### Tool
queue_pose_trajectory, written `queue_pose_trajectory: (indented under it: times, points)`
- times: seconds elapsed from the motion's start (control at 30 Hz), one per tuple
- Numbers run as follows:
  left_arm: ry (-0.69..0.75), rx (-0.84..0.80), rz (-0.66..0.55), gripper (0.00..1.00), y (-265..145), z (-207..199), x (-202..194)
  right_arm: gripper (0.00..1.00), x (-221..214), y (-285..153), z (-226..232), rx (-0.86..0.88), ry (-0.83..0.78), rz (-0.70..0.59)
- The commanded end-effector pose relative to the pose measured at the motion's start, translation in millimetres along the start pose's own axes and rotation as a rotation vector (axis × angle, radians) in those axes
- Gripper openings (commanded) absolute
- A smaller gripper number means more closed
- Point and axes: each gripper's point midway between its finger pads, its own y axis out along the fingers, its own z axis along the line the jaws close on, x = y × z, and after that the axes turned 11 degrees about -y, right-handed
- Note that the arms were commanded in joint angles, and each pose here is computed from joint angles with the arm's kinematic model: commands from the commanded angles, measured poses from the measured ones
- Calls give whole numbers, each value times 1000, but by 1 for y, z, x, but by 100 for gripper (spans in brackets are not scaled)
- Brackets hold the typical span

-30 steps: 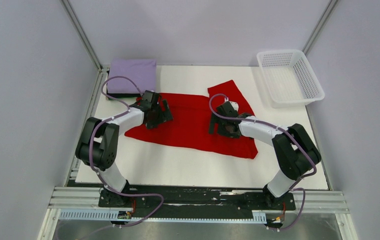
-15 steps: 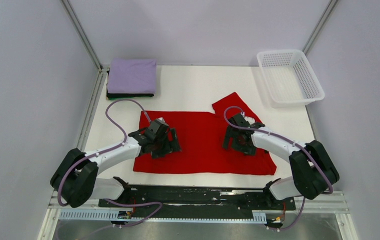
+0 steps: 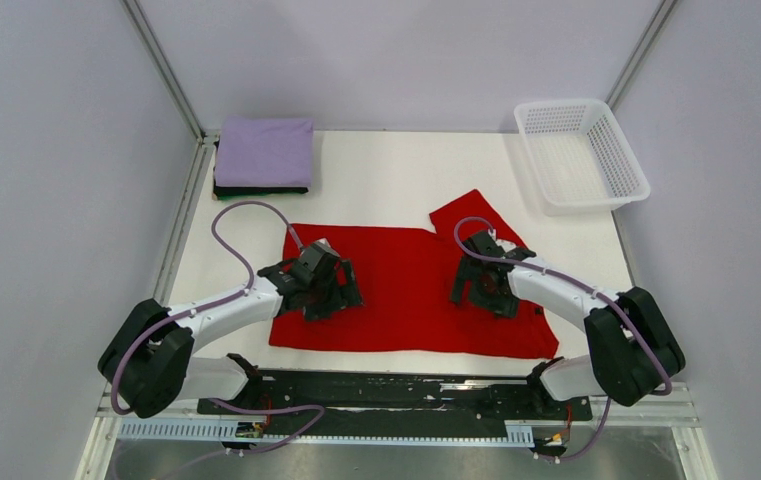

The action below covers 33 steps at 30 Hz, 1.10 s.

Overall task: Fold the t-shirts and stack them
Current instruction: Fold the flattened tshirt in 1/3 of the way, then grab the side of the flattened tshirt furthest away from the robot with both arms

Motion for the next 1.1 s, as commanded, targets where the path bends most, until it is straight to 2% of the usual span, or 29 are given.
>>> queue_pose_trajectory:
  times: [0.0, 0.17, 0.3, 0.43, 0.6, 0.8, 1.07]
  points:
    - [4, 41, 5, 100, -5, 10, -5, 100, -27, 0, -29, -106, 2, 87]
    - [34, 36, -18, 100, -16, 1, 3, 100, -5, -8, -29, -101, -11, -18]
    - [69, 10, -90, 100, -30, -21, 25, 100, 27, -31, -6, 41, -46, -164]
    - [81, 42, -240, 100, -47, -34, 68, 100, 60, -65, 20, 209, -80, -339]
    - [37, 108, -404, 100, -57, -32, 135, 100, 81, -90, 29, 309, -76, -516]
    - [-73, 113, -469, 100, -40, -13, 220, 100, 83, -87, 29, 312, -87, -551]
    - [-93, 235, -422, 98, 5, 21, 283, 100, 82, -67, 21, 235, -104, -518]
